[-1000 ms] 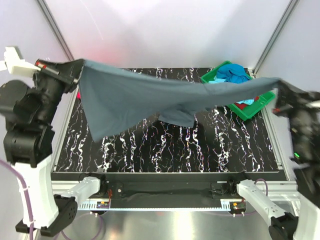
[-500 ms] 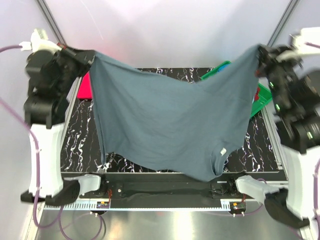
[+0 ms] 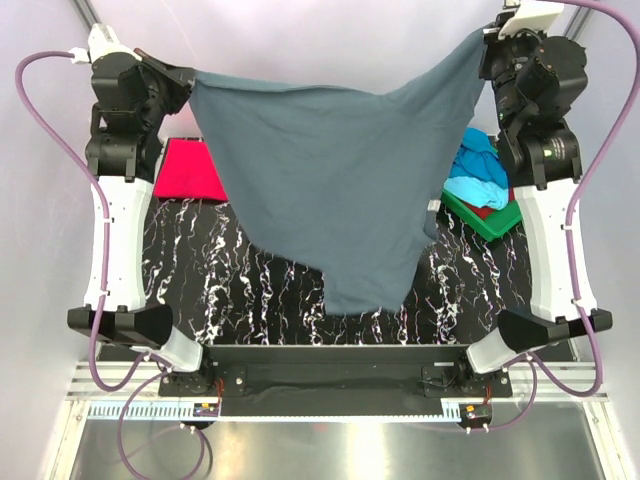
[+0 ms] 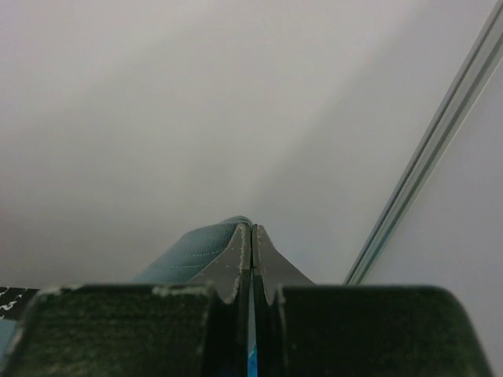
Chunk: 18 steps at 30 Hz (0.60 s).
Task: Fold and stack the t-shirts
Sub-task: Flatten the tshirt out
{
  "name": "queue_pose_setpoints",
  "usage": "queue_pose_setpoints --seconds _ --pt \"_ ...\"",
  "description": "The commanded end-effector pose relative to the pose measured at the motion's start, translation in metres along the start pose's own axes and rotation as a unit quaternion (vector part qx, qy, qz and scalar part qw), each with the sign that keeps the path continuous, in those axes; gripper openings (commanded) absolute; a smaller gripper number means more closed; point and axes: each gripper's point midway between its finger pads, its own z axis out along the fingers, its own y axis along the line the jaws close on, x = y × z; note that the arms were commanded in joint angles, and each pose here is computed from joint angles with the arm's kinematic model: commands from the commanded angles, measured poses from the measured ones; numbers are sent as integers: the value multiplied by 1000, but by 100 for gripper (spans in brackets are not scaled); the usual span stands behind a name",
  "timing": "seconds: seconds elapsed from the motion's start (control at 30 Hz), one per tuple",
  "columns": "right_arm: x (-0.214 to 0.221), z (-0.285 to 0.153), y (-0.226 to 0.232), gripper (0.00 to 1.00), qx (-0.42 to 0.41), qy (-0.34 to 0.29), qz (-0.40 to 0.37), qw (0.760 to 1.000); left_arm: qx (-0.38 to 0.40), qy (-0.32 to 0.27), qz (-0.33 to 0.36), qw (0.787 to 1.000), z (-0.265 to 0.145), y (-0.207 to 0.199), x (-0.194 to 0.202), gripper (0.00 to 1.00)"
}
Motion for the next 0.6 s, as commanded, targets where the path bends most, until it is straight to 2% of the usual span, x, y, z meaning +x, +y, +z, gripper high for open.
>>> queue_pose_setpoints --seconds 0.0,0.13,0.17,0.23,0.27,0.33,0.4,0.43,0.47,0.57 --pt "-57 -15 -28 0 30 -79 12 996 70 -65 0 995 -30 -41 -47 0" --pt "-73 -40 -31 0 16 -96 25 995 85 -84 2 993 -64 -48 -56 0" --pt "-89 -59 -38 0 17 -115 34 993 88 -84 0 993 -69 -48 -54 0" --pt "-93 -75 -38 0 9 -119 52 992 110 -103 -3 989 -102 -59 -64 0" --pt "-109 -100 -45 0 6 -139 62 988 116 -108 -5 987 -112 -60 -65 0" --pt "-109 -119 -41 0 -18 -139 77 987 123 -121 -15 985 -143 -60 -67 0" --pt "-129 -160 -44 0 -40 -171 91 980 129 -126 -17 983 -161 -59 -67 0" --pt "-127 -169 -43 0 -46 -170 96 980 146 -138 -18 979 -185 -65 -71 0" --pt "-140 -195 -51 0 -46 -192 103 975 155 -144 -20 977 -198 -68 -73 0" --pt "-147 -234 -62 0 -41 -211 112 970 183 -158 -33 970 -241 -74 -75 0"
